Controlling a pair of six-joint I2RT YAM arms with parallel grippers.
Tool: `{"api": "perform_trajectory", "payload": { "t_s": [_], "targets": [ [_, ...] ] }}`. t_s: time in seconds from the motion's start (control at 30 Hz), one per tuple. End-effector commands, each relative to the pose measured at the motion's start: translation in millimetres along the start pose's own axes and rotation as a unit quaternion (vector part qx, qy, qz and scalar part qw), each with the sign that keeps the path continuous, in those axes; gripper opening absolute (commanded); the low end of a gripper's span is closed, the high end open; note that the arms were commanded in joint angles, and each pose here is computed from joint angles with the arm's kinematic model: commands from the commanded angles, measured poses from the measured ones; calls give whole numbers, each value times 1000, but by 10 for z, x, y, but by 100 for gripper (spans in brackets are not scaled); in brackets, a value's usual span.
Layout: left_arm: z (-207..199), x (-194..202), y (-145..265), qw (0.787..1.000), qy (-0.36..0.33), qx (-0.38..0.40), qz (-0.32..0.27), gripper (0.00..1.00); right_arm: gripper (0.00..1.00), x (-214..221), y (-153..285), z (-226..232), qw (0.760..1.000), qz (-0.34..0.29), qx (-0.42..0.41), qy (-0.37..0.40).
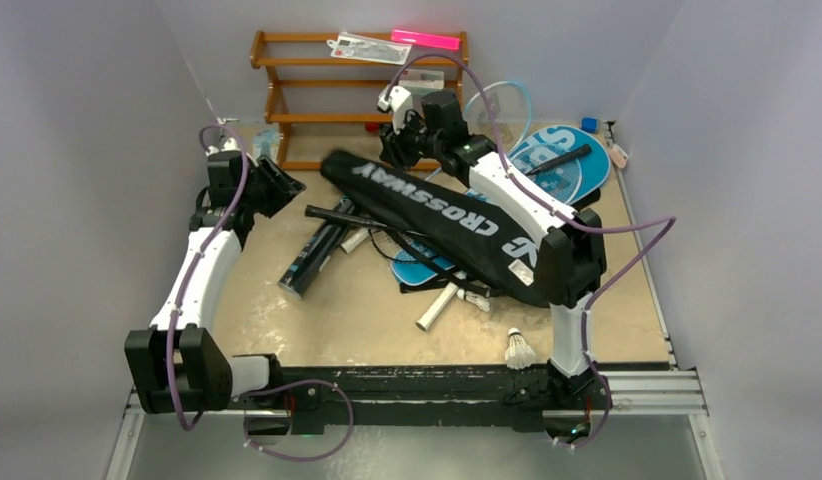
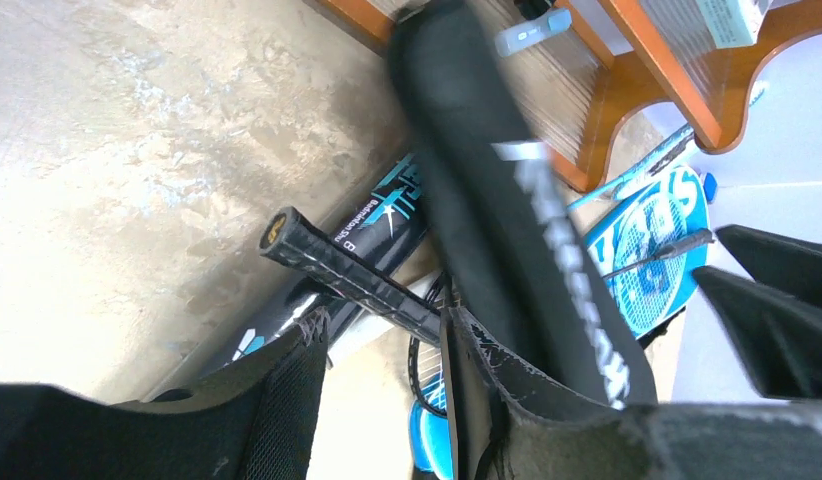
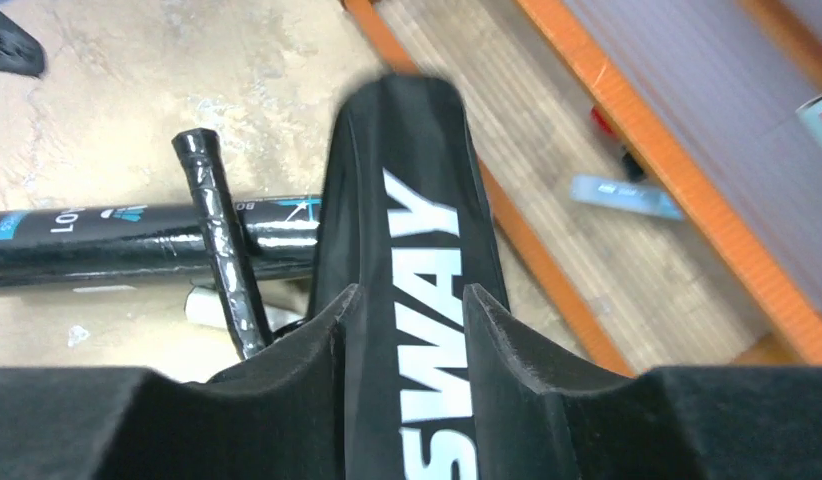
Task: Pack up the badminton gear
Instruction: Place the racket in the racket bag.
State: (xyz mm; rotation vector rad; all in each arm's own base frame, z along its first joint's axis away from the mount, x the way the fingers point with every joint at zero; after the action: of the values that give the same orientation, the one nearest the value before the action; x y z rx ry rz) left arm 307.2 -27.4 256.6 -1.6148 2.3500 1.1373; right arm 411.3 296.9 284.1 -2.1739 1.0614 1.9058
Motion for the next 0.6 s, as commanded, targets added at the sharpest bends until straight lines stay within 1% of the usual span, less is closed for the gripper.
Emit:
{"api": "perform_trajectory", "payload": {
  "t_s": [0.0,0.03,0.13,0.2,0.3,0.33,0.37,0.43,0.47,0.57],
  "targets": [
    [-67,-80,206,999,-5,13,-48,43,48,-33,43,43,1000,-10,-3,-14],
    [-58,-60,250,999,-7,13,-49,43,51,-45,109,54,1000,-9,7,-21],
    [-29,-6,369,999,-13,15,-50,43,64,-42,353,136,998,-12,34,-53],
    [7,69,409,999,-17,24,-37,43,73,55,515,216,996,-11,57,-68],
    [79,241,408,998,-14,55,-16,46,86,257,725,248,988,-5,128,-87],
    [98,300,399,998,-16,62,-12,48,91,374,769,245,983,4,155,-94],
    [106,366,387,997,-20,69,-9,49,97,481,810,232,975,9,188,-117],
    [96,481,367,997,-30,72,-6,49,99,693,918,162,952,16,261,-160],
    [85,525,361,997,-35,71,-6,49,99,783,968,129,942,7,284,-180],
    [37,599,380,996,-48,71,-10,49,99,1135,1032,124,921,-32,311,-231]
  ]
}}
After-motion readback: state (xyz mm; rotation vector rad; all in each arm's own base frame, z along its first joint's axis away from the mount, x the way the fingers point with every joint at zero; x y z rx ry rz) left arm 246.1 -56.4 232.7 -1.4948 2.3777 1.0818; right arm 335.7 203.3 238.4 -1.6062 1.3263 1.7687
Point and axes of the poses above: each gripper's point midway between its finger pads, its own y axis back along the fingers, its own z axis along the line the jaws close on, x = y × z, the point moved 9 cm from there along y, back along the fingers, and after that the axes turned 11 degrees about y, right-handed, at the moved point
